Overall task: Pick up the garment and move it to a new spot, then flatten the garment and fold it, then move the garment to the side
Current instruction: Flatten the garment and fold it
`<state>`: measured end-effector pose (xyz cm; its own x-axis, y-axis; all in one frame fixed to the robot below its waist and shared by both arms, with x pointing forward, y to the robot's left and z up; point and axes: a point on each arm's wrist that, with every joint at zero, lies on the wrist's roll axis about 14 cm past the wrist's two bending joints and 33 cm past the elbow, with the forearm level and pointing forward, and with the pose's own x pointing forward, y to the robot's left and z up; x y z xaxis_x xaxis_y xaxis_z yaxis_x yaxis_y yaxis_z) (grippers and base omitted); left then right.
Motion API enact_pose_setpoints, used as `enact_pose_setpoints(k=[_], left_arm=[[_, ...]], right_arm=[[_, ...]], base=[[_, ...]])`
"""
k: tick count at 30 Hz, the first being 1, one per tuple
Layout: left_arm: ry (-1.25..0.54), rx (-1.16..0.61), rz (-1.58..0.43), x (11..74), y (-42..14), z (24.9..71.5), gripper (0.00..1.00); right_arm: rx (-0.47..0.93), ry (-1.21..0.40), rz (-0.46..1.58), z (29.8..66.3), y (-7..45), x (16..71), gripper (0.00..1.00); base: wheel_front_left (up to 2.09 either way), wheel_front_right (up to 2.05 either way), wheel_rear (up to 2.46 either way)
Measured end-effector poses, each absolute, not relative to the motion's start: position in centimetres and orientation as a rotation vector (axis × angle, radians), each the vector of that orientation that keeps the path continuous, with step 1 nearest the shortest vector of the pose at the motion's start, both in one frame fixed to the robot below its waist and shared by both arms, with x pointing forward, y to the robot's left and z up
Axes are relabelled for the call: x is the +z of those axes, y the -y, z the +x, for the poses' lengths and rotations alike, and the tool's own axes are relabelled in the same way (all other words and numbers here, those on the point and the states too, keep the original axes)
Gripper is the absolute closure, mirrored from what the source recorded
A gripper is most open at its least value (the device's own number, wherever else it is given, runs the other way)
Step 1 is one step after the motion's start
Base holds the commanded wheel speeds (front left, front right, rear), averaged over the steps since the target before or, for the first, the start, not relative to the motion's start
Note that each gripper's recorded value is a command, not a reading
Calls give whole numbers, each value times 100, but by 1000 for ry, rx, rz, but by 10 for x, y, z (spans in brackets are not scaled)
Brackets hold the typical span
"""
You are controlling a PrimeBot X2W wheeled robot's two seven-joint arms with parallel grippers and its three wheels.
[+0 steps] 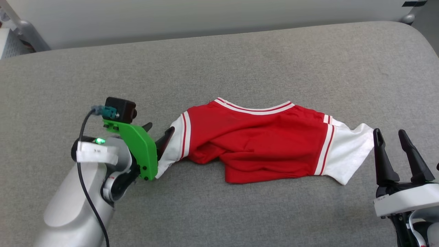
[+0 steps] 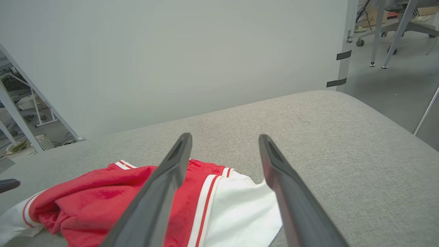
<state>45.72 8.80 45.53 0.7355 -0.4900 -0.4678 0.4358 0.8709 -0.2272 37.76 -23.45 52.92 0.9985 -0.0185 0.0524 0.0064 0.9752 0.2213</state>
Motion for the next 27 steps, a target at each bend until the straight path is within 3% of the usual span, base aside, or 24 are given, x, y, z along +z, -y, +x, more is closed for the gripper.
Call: enact_pose_setpoints(k=[11, 24, 25, 26, 27], left_arm=[[-966, -600, 62, 409, -84, 468, 0], [-1009, -638, 47, 372, -68, 465, 0], [-1009, -640, 30, 371, -66, 465, 60], [-1003, -640, 11, 371, -65, 465, 100], [-994, -639, -8, 371, -63, 466, 100]], right_arm=[[-51, -4, 229, 381, 240, 507, 0], [-69, -48, 224, 387, 244, 489, 0], [-68, -52, 225, 388, 243, 487, 0], [-66, -54, 225, 389, 243, 486, 0], [-64, -56, 225, 390, 242, 486, 0]], base=[[0, 0, 0], [0, 0, 0], [0, 0, 0], [0, 0, 0], [0, 0, 0]])
